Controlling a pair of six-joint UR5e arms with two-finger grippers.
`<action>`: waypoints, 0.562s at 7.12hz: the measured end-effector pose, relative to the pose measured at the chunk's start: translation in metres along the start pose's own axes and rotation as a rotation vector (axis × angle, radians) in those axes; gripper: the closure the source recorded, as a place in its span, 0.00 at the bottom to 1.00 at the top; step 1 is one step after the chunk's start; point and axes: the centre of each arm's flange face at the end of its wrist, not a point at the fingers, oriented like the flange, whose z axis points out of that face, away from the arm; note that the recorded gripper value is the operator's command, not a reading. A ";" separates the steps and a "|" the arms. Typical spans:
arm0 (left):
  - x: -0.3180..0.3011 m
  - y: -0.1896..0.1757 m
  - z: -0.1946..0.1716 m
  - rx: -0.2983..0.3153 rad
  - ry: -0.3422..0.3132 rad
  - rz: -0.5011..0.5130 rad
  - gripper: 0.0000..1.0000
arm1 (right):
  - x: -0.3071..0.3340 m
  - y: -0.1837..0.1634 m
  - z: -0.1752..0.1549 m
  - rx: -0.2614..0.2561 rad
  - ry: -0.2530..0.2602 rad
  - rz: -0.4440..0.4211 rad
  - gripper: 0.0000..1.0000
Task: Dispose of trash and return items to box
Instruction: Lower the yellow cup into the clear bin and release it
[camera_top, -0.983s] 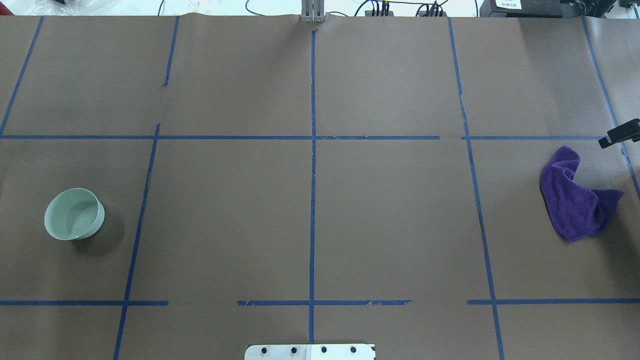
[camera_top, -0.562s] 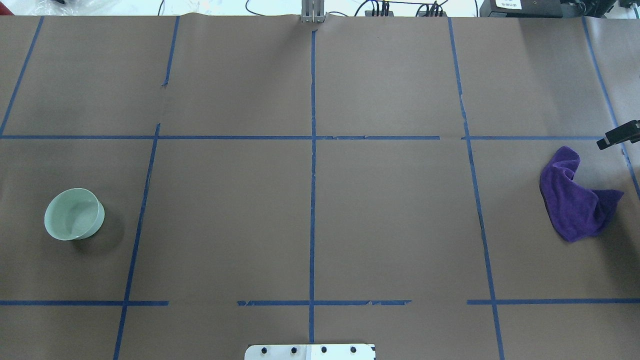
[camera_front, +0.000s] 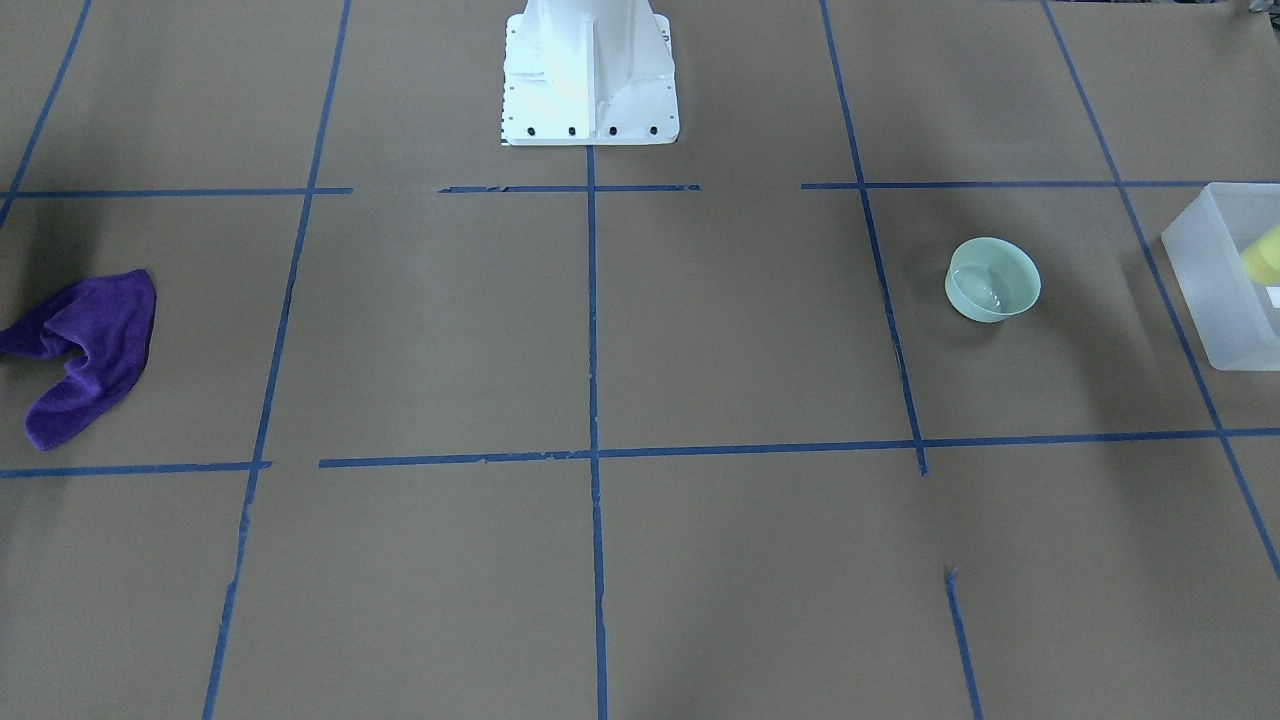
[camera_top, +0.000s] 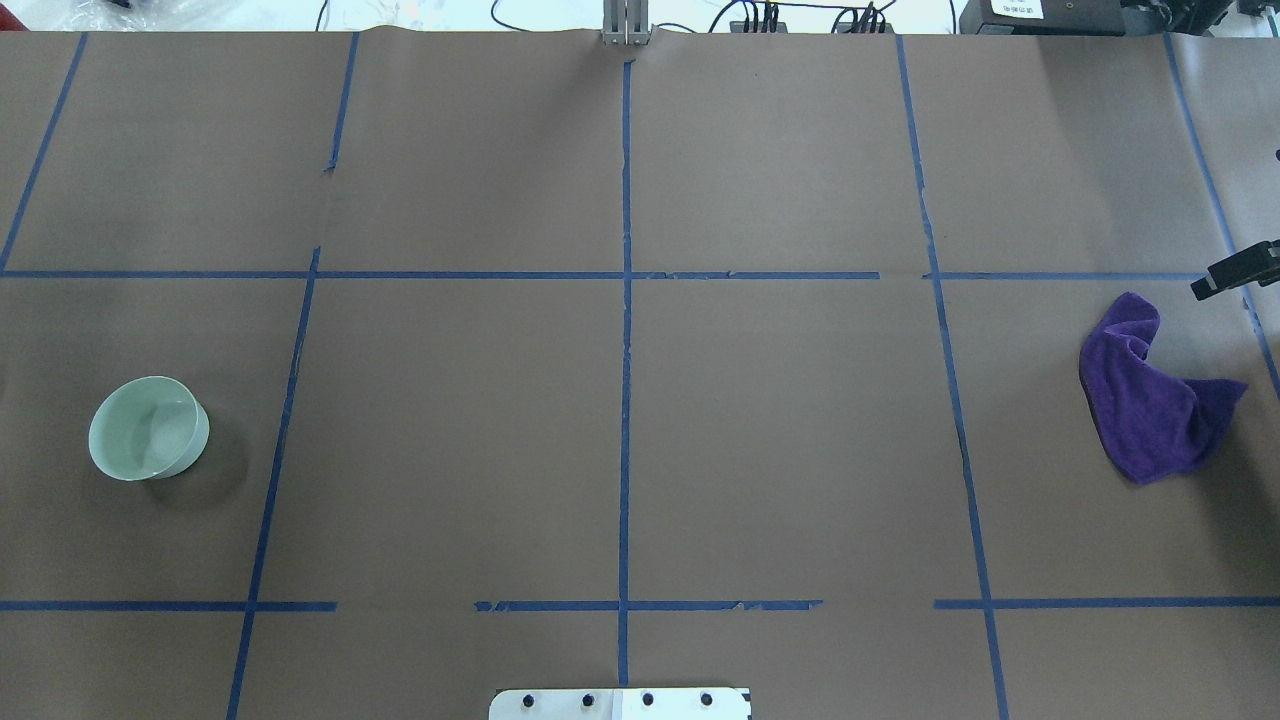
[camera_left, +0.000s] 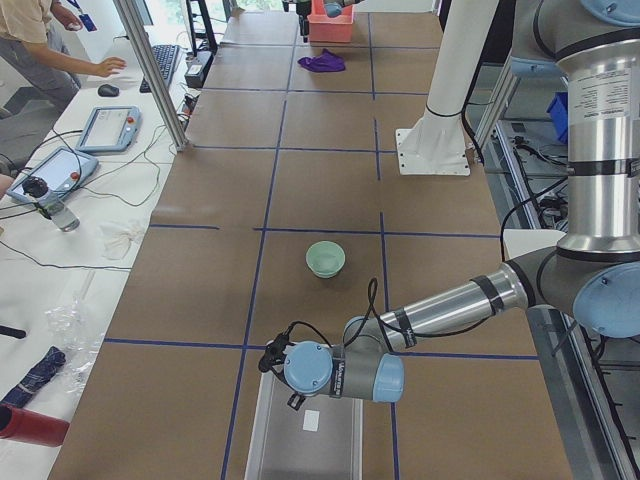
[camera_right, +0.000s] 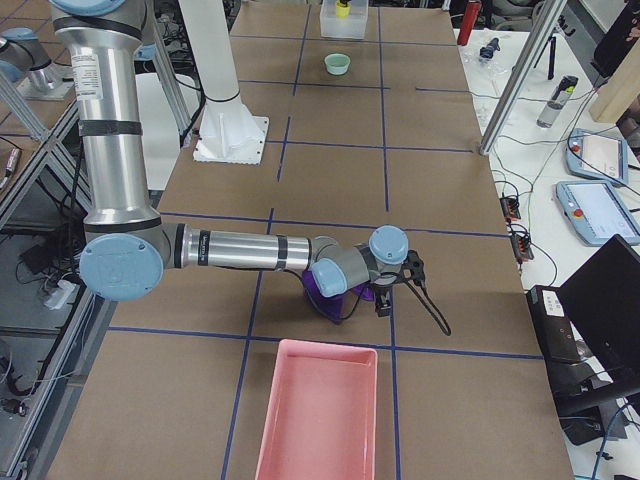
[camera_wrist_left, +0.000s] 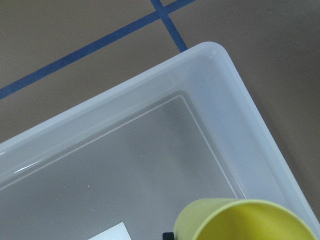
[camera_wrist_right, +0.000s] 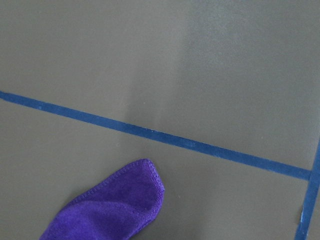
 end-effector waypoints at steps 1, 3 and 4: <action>-0.003 0.006 0.004 -0.003 0.002 -0.006 1.00 | -0.001 -0.001 -0.001 0.002 0.001 -0.002 0.00; -0.006 0.011 0.008 -0.006 0.009 -0.016 0.85 | -0.003 -0.002 -0.002 0.007 0.001 -0.006 0.00; -0.006 0.012 0.009 -0.005 0.013 -0.019 0.68 | -0.003 -0.002 -0.003 0.007 0.001 -0.007 0.00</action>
